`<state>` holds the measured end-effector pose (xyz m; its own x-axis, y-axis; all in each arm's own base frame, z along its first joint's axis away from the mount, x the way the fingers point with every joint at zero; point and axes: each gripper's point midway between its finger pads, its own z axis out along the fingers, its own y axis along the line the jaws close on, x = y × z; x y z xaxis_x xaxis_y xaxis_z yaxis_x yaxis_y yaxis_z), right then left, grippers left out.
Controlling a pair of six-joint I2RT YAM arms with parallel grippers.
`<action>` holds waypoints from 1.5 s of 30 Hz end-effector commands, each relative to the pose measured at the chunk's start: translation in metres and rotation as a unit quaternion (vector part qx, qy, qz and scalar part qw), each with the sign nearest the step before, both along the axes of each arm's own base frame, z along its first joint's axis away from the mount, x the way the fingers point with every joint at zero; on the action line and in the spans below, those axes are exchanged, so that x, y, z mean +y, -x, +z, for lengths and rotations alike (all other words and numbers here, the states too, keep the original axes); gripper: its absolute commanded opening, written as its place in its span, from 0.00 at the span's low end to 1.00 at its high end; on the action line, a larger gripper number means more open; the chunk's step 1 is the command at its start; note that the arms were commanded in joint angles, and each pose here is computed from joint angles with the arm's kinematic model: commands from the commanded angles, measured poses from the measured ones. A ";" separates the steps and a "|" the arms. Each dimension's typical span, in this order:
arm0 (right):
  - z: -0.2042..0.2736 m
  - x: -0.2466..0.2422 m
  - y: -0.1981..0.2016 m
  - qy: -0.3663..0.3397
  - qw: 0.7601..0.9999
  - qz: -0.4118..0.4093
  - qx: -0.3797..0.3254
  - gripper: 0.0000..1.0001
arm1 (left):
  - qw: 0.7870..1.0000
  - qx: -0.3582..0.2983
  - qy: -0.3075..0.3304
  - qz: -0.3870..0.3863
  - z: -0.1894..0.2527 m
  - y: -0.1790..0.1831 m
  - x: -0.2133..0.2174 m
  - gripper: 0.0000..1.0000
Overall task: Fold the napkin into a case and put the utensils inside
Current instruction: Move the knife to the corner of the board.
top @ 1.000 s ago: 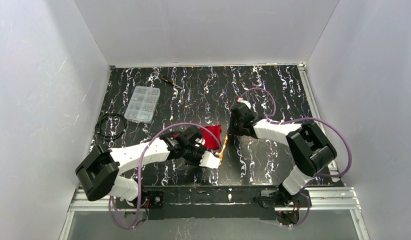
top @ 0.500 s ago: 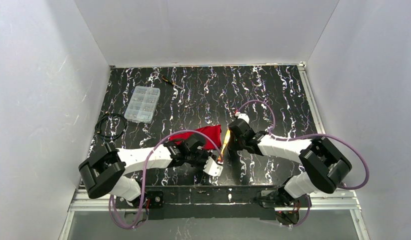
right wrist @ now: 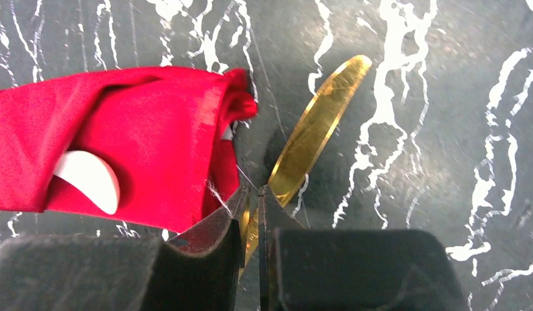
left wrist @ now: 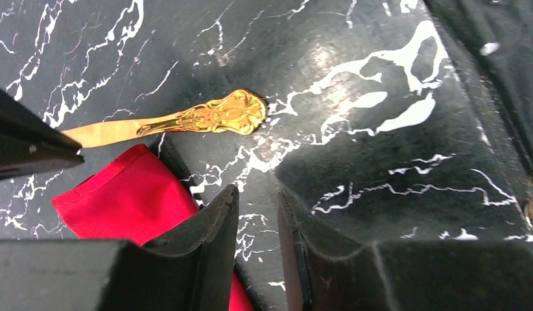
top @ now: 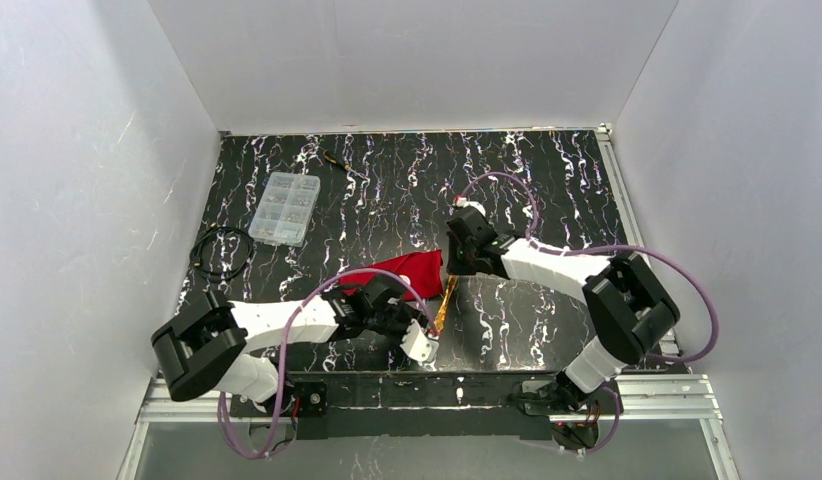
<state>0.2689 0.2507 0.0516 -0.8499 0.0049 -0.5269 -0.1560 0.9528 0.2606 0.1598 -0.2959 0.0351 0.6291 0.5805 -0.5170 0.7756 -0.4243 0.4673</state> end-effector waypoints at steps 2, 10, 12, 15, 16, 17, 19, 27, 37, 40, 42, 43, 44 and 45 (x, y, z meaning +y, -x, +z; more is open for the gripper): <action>0.000 0.021 -0.024 -0.019 1.000 0.017 -0.005 0.18 | 0.999 0.000 0.015 -0.045 0.008 0.016 0.003 0.28; -0.027 -0.002 -0.006 -0.007 1.000 -0.003 0.025 0.16 | 0.998 -0.012 0.028 -0.064 0.009 0.021 0.005 0.28; -0.032 -0.007 0.000 -0.002 0.999 -0.002 0.032 0.16 | 0.997 -0.013 0.029 -0.065 0.009 0.021 0.004 0.28; -0.041 -0.017 0.012 0.010 0.999 0.001 0.045 0.16 | 0.998 -0.005 0.033 -0.053 0.012 0.019 0.000 0.29; -0.043 -0.021 0.017 0.015 0.999 0.003 0.050 0.16 | 0.998 0.001 0.033 -0.052 0.013 0.020 0.000 0.29; -0.044 -0.025 0.021 0.019 0.999 0.005 0.051 0.16 | 0.998 0.005 0.034 -0.054 0.014 0.022 0.000 0.29; -0.046 -0.031 0.032 0.018 0.998 0.013 0.054 0.16 | 0.997 0.006 0.038 -0.060 0.014 0.024 -0.001 0.29; -0.042 -0.042 0.063 0.013 0.996 0.058 0.070 0.15 | 0.997 0.000 0.044 -0.061 0.017 0.020 -0.007 0.29; -0.015 0.003 0.054 -0.039 0.990 0.128 0.050 0.21 | 0.997 -0.010 0.067 -0.025 0.031 0.012 -0.007 0.28; -0.018 0.006 0.064 -0.047 0.987 0.144 0.046 0.18 | 0.997 -0.016 0.075 -0.025 0.033 0.017 0.003 0.28; -0.021 0.007 0.071 -0.050 0.987 0.150 0.039 0.17 | 0.997 -0.024 0.073 -0.018 0.032 0.017 0.009 0.28; -0.024 0.009 0.074 -0.052 0.986 0.152 0.038 0.16 | 0.997 -0.026 0.073 -0.014 0.032 0.016 0.010 0.28; -0.029 0.008 0.078 -0.047 0.986 0.152 0.041 0.16 | 0.997 -0.028 0.072 -0.013 0.032 0.016 0.011 0.28; -0.033 0.009 0.081 -0.041 0.986 0.152 0.044 0.14 | 0.997 -0.030 0.072 -0.013 0.032 0.015 0.012 0.28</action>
